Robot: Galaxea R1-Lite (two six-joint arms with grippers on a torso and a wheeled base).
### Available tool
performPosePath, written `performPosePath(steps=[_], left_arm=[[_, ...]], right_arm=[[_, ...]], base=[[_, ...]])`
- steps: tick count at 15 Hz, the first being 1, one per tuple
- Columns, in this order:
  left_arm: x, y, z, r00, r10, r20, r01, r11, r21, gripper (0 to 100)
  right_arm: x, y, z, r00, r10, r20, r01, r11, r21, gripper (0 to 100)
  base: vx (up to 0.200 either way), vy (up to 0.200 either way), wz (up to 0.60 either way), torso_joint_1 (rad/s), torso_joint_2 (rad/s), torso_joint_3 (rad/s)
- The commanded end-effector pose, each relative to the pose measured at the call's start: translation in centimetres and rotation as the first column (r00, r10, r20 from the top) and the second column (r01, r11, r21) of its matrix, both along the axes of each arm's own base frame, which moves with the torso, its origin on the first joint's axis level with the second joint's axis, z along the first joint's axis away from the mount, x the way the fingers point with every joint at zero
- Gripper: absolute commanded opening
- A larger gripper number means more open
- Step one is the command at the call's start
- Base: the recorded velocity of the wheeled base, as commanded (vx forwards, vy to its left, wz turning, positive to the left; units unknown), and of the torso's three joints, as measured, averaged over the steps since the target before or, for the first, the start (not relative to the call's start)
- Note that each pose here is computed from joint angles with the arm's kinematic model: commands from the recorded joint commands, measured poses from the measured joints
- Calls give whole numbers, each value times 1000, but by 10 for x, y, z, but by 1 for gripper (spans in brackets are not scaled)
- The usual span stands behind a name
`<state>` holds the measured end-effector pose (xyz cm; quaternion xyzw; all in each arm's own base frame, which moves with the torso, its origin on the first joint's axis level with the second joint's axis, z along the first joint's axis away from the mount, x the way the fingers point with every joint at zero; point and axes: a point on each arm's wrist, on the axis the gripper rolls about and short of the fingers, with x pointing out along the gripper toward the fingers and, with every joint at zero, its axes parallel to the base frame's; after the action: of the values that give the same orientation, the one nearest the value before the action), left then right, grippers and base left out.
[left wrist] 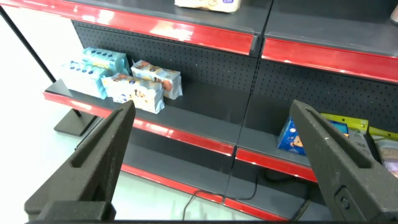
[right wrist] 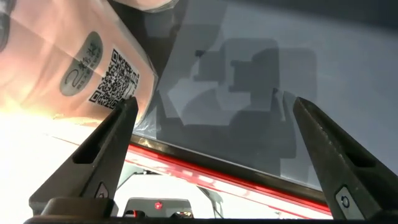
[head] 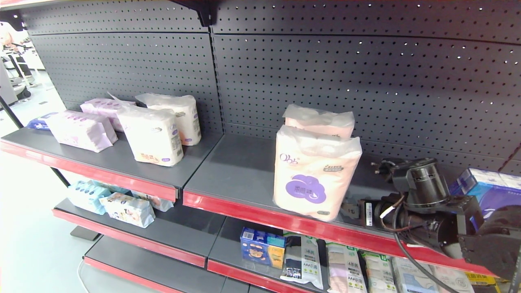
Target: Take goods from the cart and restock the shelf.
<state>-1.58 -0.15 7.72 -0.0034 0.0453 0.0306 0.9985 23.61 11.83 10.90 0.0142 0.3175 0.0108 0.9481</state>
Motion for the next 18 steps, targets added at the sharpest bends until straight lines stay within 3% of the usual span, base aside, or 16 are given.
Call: performPosePath(steps=[1,18], left_arm=[[0,0,0,1000,0,0,0,1000,0,100],[0,0,0,1000,0,0,0,1000,0,100]], right_arm=[[1,3,1,1000,7,6,-7,1000,4,100],[4,13,0,1000,19,12,-19,1000,4,100]], base=[[0,0,0,0,0,0],[0,0,0,0,0,0]])
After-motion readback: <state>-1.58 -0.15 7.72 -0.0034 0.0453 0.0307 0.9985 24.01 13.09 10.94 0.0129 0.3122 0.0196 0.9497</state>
